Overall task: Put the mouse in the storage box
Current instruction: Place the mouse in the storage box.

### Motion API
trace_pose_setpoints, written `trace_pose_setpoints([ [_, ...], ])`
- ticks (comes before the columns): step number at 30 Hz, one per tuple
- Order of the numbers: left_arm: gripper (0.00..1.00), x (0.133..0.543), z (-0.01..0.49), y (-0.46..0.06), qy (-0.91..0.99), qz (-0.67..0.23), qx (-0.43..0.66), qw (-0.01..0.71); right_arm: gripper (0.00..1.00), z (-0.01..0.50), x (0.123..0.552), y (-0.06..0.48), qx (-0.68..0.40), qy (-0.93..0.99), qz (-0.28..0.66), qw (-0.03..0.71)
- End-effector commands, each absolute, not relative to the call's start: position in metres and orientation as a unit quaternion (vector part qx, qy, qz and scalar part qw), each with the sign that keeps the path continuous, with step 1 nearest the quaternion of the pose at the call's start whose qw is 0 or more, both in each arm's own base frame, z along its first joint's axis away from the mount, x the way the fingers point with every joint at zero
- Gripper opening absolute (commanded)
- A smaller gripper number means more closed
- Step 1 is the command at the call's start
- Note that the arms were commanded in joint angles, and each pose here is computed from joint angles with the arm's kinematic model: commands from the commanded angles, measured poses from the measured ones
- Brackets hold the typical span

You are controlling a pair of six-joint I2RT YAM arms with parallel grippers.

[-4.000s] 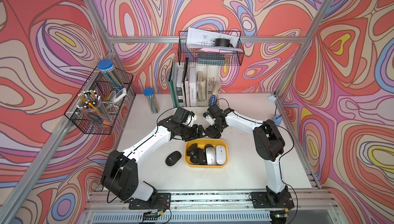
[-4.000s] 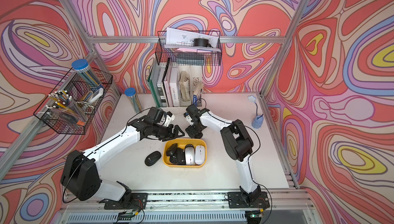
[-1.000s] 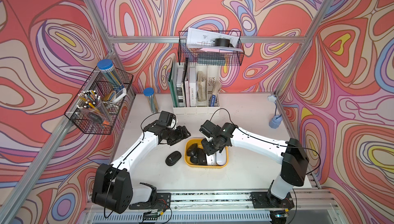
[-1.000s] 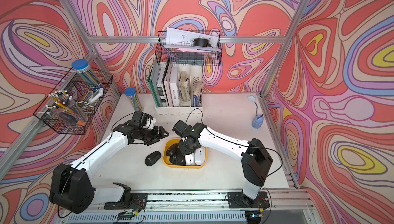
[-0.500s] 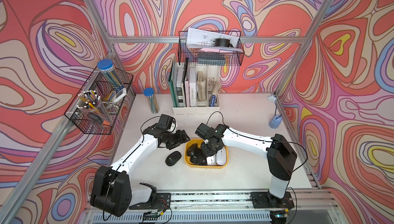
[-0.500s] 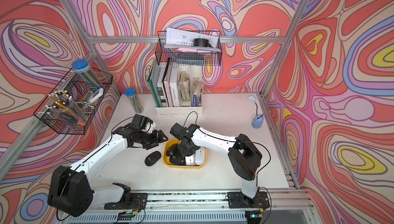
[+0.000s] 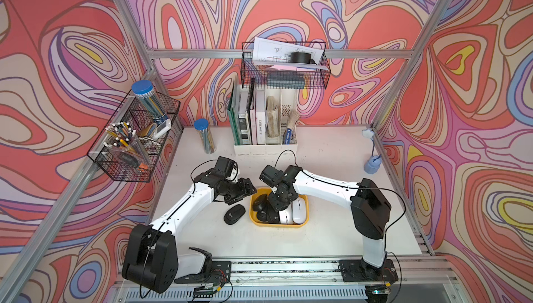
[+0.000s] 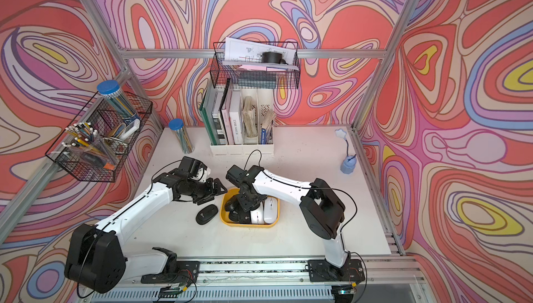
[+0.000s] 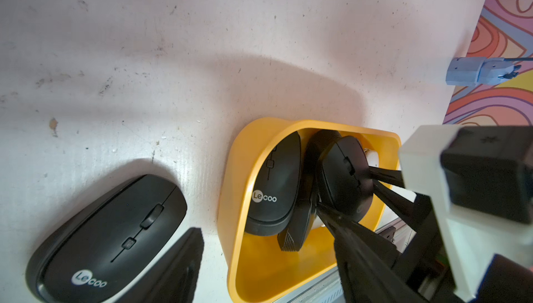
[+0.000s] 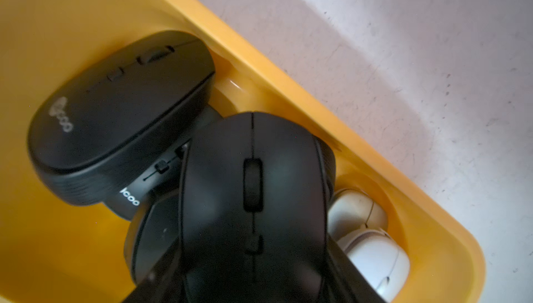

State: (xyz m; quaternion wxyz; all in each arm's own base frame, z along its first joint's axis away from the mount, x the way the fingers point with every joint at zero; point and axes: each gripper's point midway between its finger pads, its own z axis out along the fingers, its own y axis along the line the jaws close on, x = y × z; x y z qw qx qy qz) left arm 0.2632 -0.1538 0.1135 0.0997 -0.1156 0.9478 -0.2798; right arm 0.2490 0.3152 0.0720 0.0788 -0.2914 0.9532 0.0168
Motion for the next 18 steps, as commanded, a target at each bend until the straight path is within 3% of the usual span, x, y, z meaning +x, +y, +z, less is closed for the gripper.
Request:
trace_pose_setpoints([
  [1,0.78,0.254,0.113,-0.151,0.95,-0.277,-0.113,0.091,0.64,0.073,0.249,0.321,-0.3,0.951,0.02,0.074],
  [18,0.78,0.249,0.119,-0.146,0.955,-0.262,-0.103,0.091,0.69,0.084,0.262,0.327,-0.295,0.95,0.019,0.104],
])
